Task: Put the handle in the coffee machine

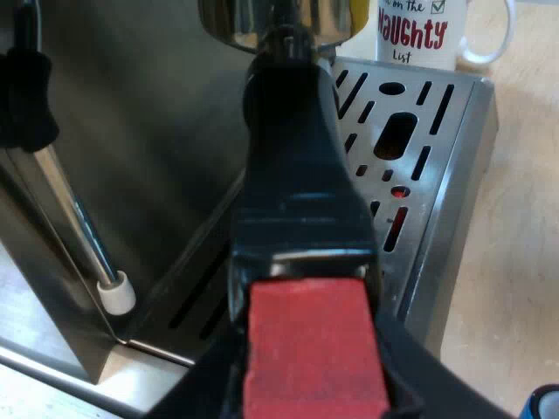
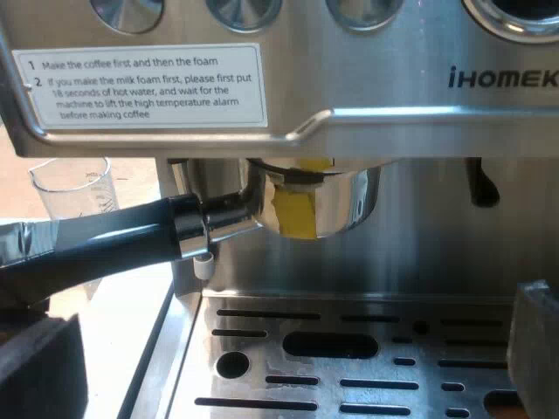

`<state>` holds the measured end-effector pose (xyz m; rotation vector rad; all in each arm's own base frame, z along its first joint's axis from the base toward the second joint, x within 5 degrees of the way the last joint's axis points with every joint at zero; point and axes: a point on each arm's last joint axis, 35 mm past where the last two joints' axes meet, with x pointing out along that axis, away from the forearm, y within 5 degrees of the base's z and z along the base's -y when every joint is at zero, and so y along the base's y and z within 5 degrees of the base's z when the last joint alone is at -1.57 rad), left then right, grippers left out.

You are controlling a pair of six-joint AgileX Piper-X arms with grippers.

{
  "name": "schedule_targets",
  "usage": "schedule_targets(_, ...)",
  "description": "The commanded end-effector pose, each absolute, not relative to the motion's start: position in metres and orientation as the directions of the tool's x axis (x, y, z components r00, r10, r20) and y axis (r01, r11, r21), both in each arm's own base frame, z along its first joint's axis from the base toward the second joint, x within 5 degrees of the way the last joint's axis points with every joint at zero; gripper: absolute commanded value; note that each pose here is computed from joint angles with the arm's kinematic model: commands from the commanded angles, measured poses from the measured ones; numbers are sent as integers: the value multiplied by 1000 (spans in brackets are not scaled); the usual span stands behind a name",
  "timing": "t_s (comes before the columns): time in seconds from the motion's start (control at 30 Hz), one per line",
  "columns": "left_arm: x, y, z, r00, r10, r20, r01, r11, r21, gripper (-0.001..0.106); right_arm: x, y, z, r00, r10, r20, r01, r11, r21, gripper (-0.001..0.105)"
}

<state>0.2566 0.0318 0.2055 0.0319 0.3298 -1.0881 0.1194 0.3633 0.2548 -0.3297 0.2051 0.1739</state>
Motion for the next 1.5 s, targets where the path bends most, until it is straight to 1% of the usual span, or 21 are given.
schedule_targets(0.03, 261, 30, 227, 356, -924, -138, 928, 367, -64, 0, 121, 362, 256, 966, 127, -224, -194, 932, -306, 102)
schedule_targets(0.3, 265, 31, 233, 353, -928, -119, 934, 357, -14, 0, 121, 362, 256, 966, 127, -224, -194, 932, -306, 102)
schedule_targets(0.4, 266, 28, 235, 335, -936, -106, 941, 337, -9, 0, 121, 362, 256, 966, 127, -224, -194, 932, -306, 102)
schedule_targets(0.5, 267, 20, 235, 305, -947, -105, 950, 310, -35, 0, 121, 362, 256, 966, 127, -224, -194, 932, -306, 102)
schedule_targets(0.57, 268, 14, 236, 285, -953, -104, 957, 288, -21, 0, 121, 362, 256, 966, 127, -224, -194, 932, -306, 102)
schedule_targets(0.63, 269, 13, 237, 286, -953, -104, 958, 287, -1, 0, 121, 362, 256, 966, 127, -224, -194, 932, -306, 102)
schedule_targets(0.77, 271, 14, 238, 302, -947, -112, 952, 306, -13, 0, 121, 362, 256, 966, 127, -224, -194, 932, -306, 102)
schedule_targets(0.8, 272, 17, 238, 327, -937, -123, 942, 333, -37, 0, 121, 362, 256, 966, 127, -224, -194, 932, -306, 102)
schedule_targets(0.87, 271, 24, 238, 349, -929, -121, 933, 356, -41, 0, 121, 362, 256, 966, 127, -224, -194, 932, -306, 102)
schedule_targets(1.03, 270, 34, 239, 375, -920, -112, 923, 381, -45, 0, 121, 362, 256, 966, 127, -224, -194, 932, -306, 102)
schedule_targets(1.07, 269, 35, 239, 365, -926, -99, 927, 371, -52, 0, 122, 363, 255, 966, 126, -226, -194, 931, -309, 102)
schedule_targets(1.13, 266, 32, 240, 288, -957, -35, 954, 290, -73, 0, 122, 363, 253, 966, 125, -227, -194, 930, -311, 102)
schedule_targets(1.17, 266, 29, 240, 267, -963, -26, 960, 269, -80, 0, 122, 364, 251, 966, 124, -229, -194, 929, -314, 102)
schedule_targets(1.27, 266, 25, 240, 256, -966, -28, 962, 258, -91, 0, 122, 364, 250, 965, 124, -230, -194, 928, -317, 102)
schedule_targets(1.4, 266, 26, 241, 245, -969, -14, 949, 243, -200, 0, 122, 364, 250, 965, 124, -230, -194, 928, -317, 102)
schedule_targets(1.47, 265, 27, 242, 231, -973, 0, 933, 222, -283, 0, 122, 364, 250, 965, 124, -230, -194, 928, -317, 102)
schedule_targets(1.5, 265, 27, 242, 229, -973, 1, 930, 219, -294, 0, 122, 364, 250, 965, 124, -230, -194, 928, -317, 102)
